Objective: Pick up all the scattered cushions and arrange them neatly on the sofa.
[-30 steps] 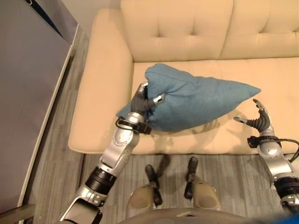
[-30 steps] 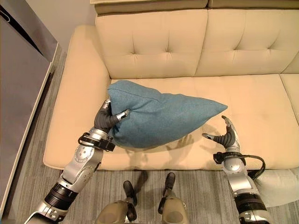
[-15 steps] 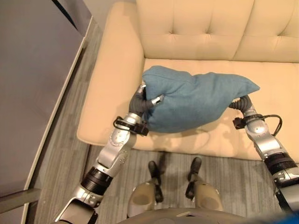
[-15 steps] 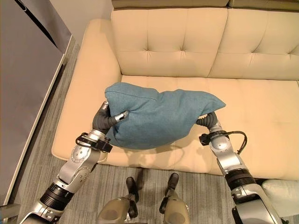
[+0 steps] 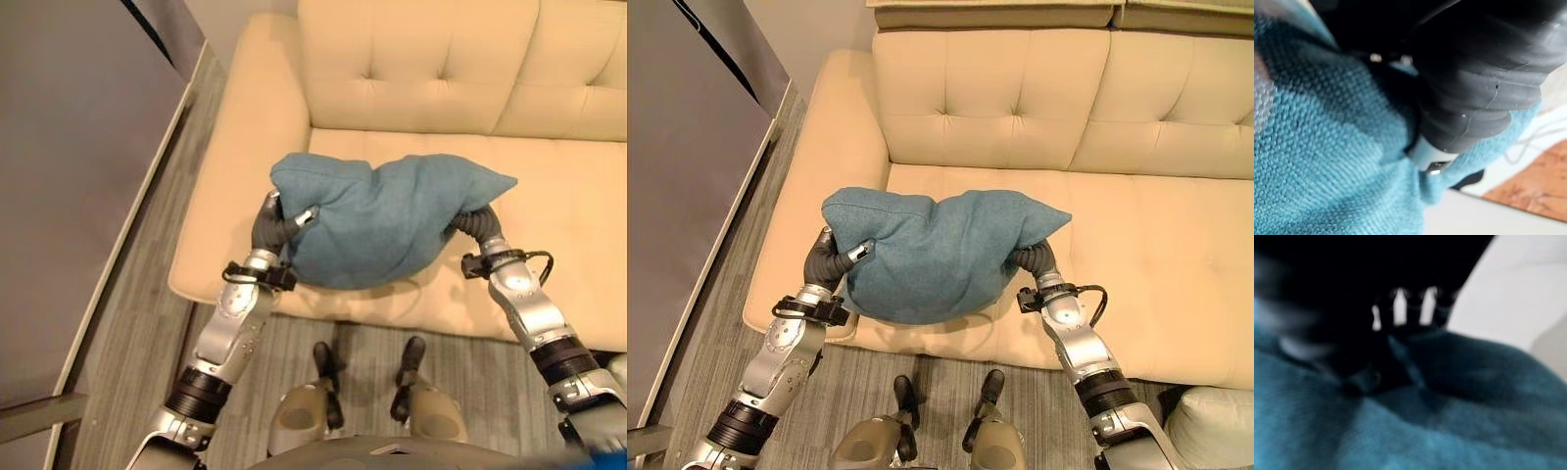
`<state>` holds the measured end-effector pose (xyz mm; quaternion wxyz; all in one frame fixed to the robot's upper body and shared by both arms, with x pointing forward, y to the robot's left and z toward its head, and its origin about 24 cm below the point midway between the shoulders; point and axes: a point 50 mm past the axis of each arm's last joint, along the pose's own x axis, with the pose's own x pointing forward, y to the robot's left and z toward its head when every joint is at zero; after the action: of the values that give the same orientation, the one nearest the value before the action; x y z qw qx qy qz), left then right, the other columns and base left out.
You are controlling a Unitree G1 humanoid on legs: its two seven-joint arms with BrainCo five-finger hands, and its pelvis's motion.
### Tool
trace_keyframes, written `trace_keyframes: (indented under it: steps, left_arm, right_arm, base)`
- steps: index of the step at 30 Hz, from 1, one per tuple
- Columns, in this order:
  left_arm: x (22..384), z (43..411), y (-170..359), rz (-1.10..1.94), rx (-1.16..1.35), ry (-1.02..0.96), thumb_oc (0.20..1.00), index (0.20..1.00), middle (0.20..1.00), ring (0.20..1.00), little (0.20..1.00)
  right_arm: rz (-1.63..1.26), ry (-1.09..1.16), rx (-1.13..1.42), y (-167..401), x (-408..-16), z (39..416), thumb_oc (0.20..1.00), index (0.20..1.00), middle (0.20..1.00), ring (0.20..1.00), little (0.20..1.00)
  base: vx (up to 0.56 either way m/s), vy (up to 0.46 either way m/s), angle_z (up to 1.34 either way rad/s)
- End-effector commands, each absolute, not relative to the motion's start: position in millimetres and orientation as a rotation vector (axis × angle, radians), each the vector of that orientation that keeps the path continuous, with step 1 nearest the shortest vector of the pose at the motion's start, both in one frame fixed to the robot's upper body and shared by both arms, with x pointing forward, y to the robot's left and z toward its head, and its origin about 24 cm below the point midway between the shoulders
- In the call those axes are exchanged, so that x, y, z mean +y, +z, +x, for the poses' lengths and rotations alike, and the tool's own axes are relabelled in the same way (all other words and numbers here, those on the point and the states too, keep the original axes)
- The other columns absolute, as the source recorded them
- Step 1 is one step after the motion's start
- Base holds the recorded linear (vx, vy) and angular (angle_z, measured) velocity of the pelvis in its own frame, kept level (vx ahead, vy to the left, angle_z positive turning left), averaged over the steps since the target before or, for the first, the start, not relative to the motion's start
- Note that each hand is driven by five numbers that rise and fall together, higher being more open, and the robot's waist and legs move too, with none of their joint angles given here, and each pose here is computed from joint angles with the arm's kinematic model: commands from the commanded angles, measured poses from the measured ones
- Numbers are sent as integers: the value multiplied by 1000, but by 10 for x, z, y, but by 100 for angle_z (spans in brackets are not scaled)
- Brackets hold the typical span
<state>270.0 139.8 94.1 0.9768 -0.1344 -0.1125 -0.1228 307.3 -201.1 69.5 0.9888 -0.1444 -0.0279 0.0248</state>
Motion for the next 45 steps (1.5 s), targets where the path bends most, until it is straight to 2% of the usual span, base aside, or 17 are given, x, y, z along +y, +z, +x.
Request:
trace_keyframes:
  steps: [1,8,9,10,37,45]
  left_arm:
    - [1001,2673,1133,-279,-330,-424,200,200,200,200,200]
    - [1067,2663,1079,-265,-312,-389,200,200,200,200,200]
    - [1246,2601,886,-179,-224,-343,200,200,200,200,200]
    - [1256,2593,873,-181,-220,-339,200,200,200,200,200]
    - [1143,2688,901,-215,-222,-346,200,200,200,200,200]
    - [1328,2630,866,-194,-215,-299,200,200,200,200,200]
  right_arm:
    - [-183,287,-321,1074,-1396,2999,200,200,200,200,200]
    - [-211,274,-283,975,-1429,2965,200,200,200,200,200]
    - [-202,176,-82,511,-1613,2829,200,200,200,200,200]
    - [-203,173,-76,495,-1625,2818,200,200,200,200,200]
    - [-231,104,-111,581,-1831,2779,200,200,200,200,200]
    - [-222,149,-119,596,-1658,2846,200,200,200,200,200]
  base:
    - [0,0,0]
    - [3,-7,-4]
    - [59,-19,-4]
    - [57,-15,2]
    - [13,-25,9]
    - [158,183,-58]
